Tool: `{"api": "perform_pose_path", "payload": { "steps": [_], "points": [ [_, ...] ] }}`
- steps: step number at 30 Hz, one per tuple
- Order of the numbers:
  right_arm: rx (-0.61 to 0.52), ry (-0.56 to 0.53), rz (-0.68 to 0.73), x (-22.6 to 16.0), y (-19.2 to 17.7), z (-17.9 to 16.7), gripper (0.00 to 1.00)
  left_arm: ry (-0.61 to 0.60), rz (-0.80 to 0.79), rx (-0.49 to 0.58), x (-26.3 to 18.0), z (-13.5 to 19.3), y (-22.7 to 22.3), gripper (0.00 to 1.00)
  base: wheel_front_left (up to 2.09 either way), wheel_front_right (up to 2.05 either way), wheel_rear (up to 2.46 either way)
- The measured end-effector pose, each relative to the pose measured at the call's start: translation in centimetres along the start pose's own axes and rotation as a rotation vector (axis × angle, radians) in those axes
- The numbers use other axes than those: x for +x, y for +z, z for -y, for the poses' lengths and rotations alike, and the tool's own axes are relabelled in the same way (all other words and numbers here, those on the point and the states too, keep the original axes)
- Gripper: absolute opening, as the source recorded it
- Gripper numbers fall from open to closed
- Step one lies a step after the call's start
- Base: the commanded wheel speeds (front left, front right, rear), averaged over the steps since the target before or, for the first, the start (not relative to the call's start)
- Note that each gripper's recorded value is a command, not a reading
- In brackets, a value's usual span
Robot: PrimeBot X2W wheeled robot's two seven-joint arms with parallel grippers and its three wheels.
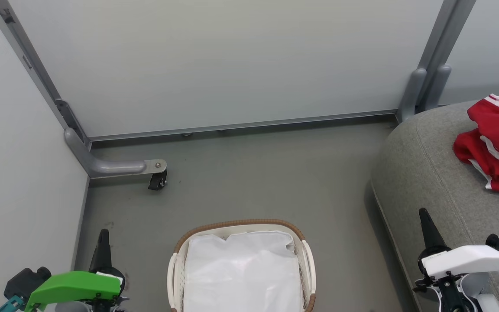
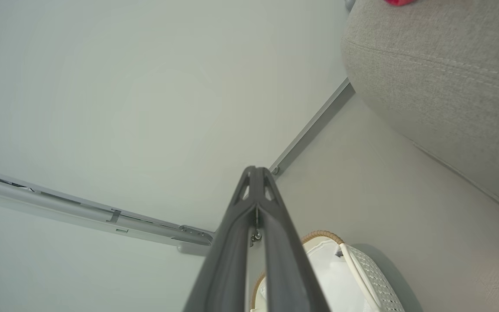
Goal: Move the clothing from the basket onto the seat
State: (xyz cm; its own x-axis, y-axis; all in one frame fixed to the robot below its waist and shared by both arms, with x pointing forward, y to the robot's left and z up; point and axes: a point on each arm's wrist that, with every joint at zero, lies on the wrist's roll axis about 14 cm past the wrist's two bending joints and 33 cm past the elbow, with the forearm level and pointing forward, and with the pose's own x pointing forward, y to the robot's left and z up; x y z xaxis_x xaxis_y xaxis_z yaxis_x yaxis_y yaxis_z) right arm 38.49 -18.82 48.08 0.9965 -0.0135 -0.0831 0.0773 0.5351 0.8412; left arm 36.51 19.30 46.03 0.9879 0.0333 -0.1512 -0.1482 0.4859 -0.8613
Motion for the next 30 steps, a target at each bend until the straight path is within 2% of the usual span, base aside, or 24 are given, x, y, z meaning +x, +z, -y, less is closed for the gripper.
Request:
{"api": "perform_pose_path", "payload": {
  "steps": [30],
  "points": [
    [0.290, 0.020, 0.002, 0.0, 0.9, -0.4, 0.00, -0.056, 0.003, -0.266, 0.8, 1.6, 1.2, 0.00, 0.00, 0.00, 0.00]
  ]
}}
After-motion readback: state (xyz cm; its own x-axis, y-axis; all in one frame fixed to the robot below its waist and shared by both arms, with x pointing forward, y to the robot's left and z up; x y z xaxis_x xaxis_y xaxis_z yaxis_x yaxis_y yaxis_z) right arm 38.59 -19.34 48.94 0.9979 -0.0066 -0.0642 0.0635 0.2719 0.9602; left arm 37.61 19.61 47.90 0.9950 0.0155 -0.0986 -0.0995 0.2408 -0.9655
